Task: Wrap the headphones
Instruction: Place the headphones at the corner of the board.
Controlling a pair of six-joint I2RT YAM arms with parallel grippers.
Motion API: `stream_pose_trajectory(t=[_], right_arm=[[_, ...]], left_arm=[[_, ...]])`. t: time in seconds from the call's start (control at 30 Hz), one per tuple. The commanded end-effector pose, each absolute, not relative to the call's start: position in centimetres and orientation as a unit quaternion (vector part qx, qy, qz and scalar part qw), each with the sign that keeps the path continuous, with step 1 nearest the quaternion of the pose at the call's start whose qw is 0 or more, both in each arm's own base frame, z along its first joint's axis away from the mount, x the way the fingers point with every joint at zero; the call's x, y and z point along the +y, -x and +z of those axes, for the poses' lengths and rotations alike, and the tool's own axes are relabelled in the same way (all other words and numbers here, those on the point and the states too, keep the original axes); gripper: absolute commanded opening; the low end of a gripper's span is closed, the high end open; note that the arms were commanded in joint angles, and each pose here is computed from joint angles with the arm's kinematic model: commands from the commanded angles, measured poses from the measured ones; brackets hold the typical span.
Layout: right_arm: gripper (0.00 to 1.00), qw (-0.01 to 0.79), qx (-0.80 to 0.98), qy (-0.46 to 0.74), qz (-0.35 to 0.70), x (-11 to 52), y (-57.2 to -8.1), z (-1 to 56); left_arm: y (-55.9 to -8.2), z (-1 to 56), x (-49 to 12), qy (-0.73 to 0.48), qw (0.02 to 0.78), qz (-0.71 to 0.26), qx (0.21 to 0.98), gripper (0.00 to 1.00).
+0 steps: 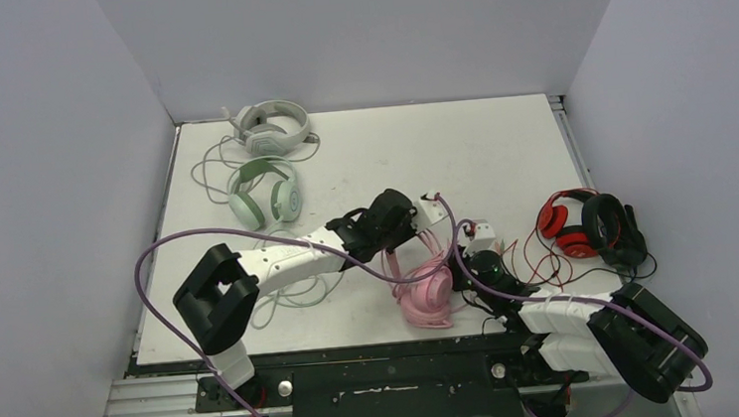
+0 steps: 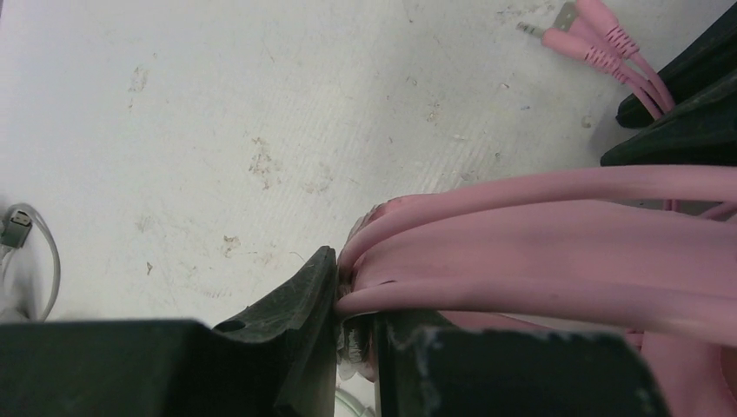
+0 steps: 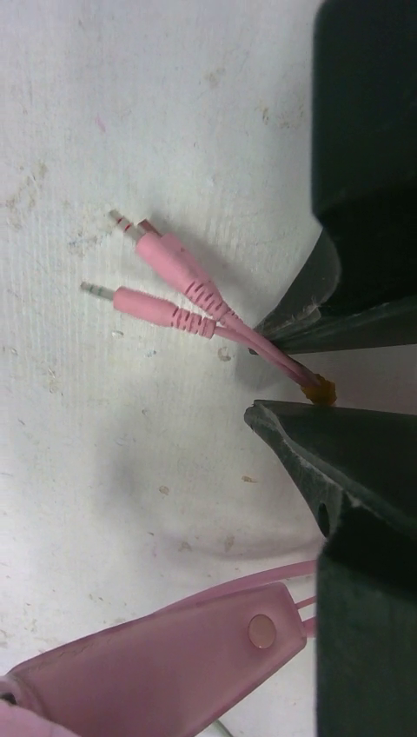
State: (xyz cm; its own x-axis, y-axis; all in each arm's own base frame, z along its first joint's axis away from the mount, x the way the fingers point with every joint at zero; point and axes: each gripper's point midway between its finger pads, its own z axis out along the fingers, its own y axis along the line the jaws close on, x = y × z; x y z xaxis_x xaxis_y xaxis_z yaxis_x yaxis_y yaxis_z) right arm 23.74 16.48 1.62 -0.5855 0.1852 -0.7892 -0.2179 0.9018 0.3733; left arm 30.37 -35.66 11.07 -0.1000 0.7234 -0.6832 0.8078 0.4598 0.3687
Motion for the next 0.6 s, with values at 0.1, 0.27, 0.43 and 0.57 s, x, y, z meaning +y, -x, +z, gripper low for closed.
stream_pose_trajectory(t=[0.1, 0.27, 0.43, 0.57], right_arm=[[0.30, 0.509, 0.838, -0.052, 0.188, 15.0, -26.3, 5.7], [0.37, 0.512, 0.843, -0.090, 0.140, 13.0, -26.8, 6.1], [0.39, 0.497, 0.851, -0.122, 0.117, 11.4, -27.0, 5.7], [0.43, 0.493, 0.846, -0.169, 0.114, 9.3, -27.7, 6.7]], left_arm=[[-31.9, 11.2, -36.2, -0.520, 0.421, -0.017, 0.743, 0.00], [-31.9, 9.1, -36.2, -0.522, 0.394, -0.012, 0.756, 0.00], [-32.0, 8.4, -36.9, -0.530, 0.373, -0.014, 0.762, 0.00], [-32.2, 8.0, -37.2, -0.535, 0.357, -0.009, 0.765, 0.00]])
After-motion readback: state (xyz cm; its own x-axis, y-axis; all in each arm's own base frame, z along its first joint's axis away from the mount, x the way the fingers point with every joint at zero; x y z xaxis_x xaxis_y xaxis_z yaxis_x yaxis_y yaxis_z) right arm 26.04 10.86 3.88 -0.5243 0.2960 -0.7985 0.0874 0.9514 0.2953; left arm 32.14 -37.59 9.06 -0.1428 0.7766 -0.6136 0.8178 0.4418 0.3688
